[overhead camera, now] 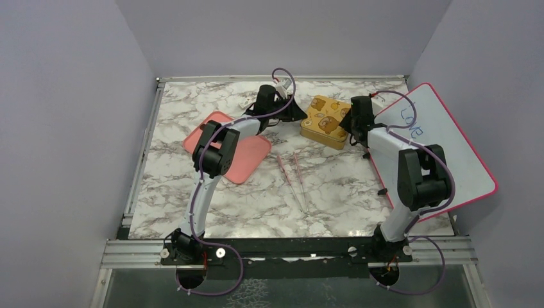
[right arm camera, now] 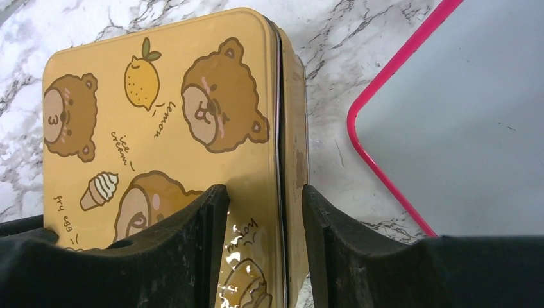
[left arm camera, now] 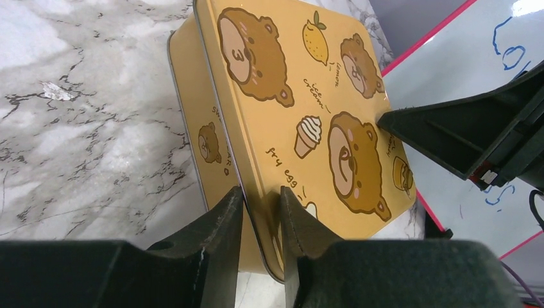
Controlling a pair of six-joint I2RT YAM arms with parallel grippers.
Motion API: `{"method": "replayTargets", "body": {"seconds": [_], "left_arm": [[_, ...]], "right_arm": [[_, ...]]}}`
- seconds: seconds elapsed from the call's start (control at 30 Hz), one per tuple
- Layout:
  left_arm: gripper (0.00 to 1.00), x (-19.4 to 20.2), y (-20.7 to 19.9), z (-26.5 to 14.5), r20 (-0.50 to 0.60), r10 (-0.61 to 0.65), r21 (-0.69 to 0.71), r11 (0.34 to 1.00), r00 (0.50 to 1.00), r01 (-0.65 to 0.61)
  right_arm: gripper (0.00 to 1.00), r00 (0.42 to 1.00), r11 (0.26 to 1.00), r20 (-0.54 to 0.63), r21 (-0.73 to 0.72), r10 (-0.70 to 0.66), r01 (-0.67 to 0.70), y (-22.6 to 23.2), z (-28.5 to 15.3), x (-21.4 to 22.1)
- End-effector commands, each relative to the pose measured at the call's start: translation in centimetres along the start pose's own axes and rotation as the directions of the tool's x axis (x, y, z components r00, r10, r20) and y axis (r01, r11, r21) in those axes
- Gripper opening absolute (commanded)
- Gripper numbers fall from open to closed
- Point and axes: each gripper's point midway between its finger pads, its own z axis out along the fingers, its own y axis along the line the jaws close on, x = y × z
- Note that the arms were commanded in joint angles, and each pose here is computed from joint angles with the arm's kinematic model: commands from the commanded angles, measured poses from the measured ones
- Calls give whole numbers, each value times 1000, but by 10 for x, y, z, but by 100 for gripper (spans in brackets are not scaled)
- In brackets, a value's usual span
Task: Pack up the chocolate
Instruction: Close the box lid on the packing box.
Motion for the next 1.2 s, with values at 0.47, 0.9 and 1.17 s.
{"method": "replayTargets", "body": {"seconds": [0.47,0.9,1.17], "left_arm": [[32,16,-25,5,-10,37,-2,999,999,-37],[36,-1,-16,-26,32,-24,-65,998,999,26],[41,-14,7,-58,84,-38,-153,987,996,50]], "right_arm": [[40,992,996,-114,-67,-58,50,2,5,34],[37,970,972,-235,-233,-67,10,32,-7,78],[20,956,960,-279,-279,-96,15,53,-14,103]]}}
